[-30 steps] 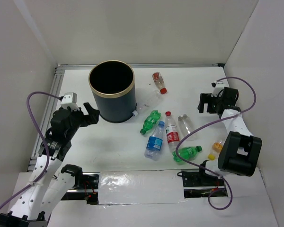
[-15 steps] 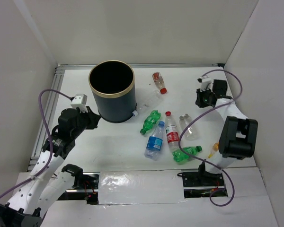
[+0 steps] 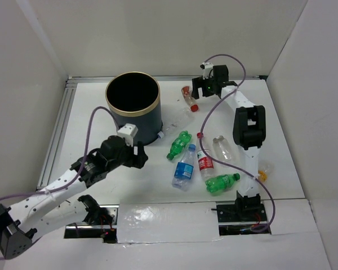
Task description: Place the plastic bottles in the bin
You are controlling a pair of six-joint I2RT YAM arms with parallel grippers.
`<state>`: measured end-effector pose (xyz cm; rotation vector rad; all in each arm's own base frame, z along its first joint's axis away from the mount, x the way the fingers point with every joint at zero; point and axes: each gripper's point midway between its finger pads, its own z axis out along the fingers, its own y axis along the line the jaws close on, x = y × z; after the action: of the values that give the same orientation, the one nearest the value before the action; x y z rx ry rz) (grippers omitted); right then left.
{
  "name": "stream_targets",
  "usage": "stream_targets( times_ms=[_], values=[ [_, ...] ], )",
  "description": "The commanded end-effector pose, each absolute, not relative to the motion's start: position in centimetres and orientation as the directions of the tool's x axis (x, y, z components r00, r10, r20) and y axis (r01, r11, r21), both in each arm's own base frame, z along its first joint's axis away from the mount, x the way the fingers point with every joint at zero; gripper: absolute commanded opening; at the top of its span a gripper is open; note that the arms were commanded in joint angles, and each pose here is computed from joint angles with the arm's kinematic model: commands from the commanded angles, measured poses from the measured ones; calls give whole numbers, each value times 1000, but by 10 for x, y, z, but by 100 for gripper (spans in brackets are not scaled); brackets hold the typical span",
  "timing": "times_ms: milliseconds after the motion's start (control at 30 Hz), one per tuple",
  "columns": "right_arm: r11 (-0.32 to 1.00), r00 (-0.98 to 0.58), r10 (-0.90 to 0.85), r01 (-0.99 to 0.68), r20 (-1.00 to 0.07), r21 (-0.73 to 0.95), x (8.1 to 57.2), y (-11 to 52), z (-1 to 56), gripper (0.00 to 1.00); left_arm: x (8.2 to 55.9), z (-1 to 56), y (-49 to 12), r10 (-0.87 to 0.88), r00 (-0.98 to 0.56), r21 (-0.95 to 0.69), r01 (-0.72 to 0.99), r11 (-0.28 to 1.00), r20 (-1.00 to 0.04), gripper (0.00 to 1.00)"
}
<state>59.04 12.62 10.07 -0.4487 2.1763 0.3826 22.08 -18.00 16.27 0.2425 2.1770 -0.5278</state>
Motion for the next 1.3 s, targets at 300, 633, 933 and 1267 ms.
stream_targets(
  times_ms=[300,633,933,1267],
  values=[
    [880,-587,-237,-467,-775,85,613,190,37,97,208,145,-239,116,-621,-182,394,901,-775,84],
    [785,-443,-260,-614,-858,79,589,193,130,17,216,136,-278,160,-593,-163,453,876,-789,73],
    [399,36,-155,-912,-987,-96,499,268,350,16,221,96,-302,207,-593,-148,494,857,-778,73],
    [187,219,-59,-956,-974,-226,441,376,402,18,220,83,-302,218,-590,-145,506,851,-777,76]
  ],
)
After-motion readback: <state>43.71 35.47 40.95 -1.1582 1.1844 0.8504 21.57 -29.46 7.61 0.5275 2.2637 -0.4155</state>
